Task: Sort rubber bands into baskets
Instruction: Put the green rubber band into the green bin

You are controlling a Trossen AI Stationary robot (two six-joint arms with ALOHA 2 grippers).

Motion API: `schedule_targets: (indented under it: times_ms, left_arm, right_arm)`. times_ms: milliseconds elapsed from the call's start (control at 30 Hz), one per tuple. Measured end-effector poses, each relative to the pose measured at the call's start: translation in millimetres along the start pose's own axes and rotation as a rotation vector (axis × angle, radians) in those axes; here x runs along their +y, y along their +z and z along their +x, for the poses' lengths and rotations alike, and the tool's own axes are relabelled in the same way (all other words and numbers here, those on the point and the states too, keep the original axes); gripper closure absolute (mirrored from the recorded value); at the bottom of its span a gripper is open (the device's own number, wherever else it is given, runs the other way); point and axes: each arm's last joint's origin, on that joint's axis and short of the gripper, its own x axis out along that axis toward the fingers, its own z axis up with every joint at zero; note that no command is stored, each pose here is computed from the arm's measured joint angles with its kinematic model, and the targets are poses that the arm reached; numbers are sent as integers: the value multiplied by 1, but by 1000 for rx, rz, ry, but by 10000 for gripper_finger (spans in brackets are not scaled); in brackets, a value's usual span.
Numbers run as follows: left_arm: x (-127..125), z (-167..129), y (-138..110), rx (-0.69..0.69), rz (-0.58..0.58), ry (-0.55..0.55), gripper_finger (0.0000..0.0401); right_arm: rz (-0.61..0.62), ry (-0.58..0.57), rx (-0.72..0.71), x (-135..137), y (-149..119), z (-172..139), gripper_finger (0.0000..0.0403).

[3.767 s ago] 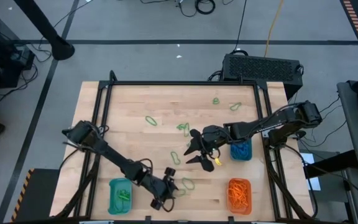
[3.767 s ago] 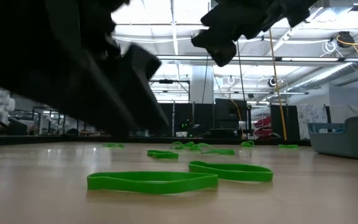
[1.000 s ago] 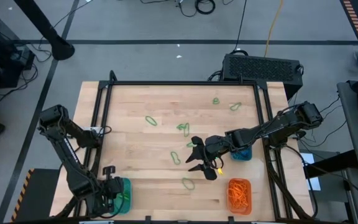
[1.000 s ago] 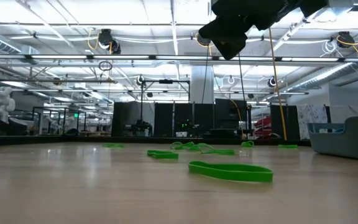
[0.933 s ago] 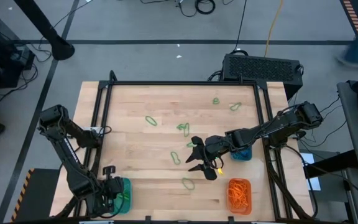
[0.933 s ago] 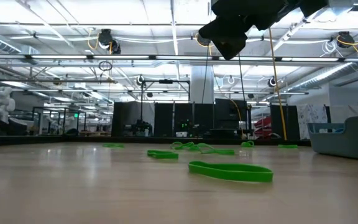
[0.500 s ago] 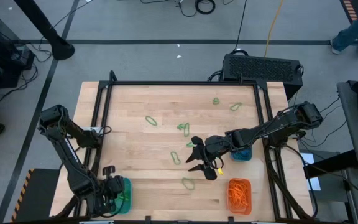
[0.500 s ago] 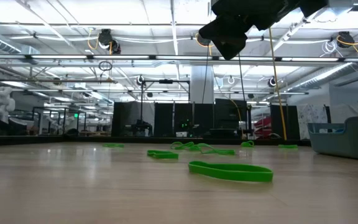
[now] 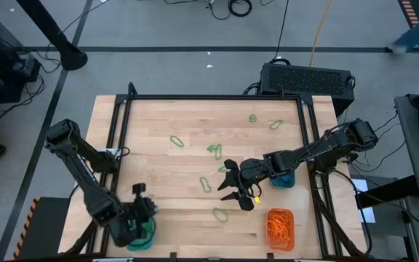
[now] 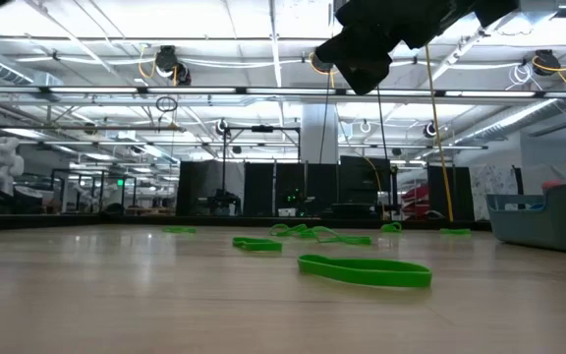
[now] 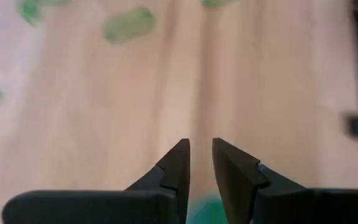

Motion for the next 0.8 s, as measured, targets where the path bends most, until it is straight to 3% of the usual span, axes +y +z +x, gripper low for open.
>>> schedule_targets:
  times_ms: [100, 233, 367, 600, 800]
  left_arm:
    - [12, 11, 17, -55, 41, 72, 324]
    - [33, 37, 42, -85, 97, 84, 324]
    - [63, 68, 62, -84, 176, 33, 324]
    - [149, 113, 106, -177, 46, 18, 324]
    - [207, 157, 117, -201, 49, 106, 324]
  right_arm:
    - [32, -6, 30, -1, -3, 0, 232]
    - [59, -38, 116, -3, -11, -1, 232]
    - [83, -206, 201, -8, -22, -3, 232]
    - [107, -249, 278, -10, -30, -5, 232]
    - [101, -258, 323, -10, -34, -7, 232]
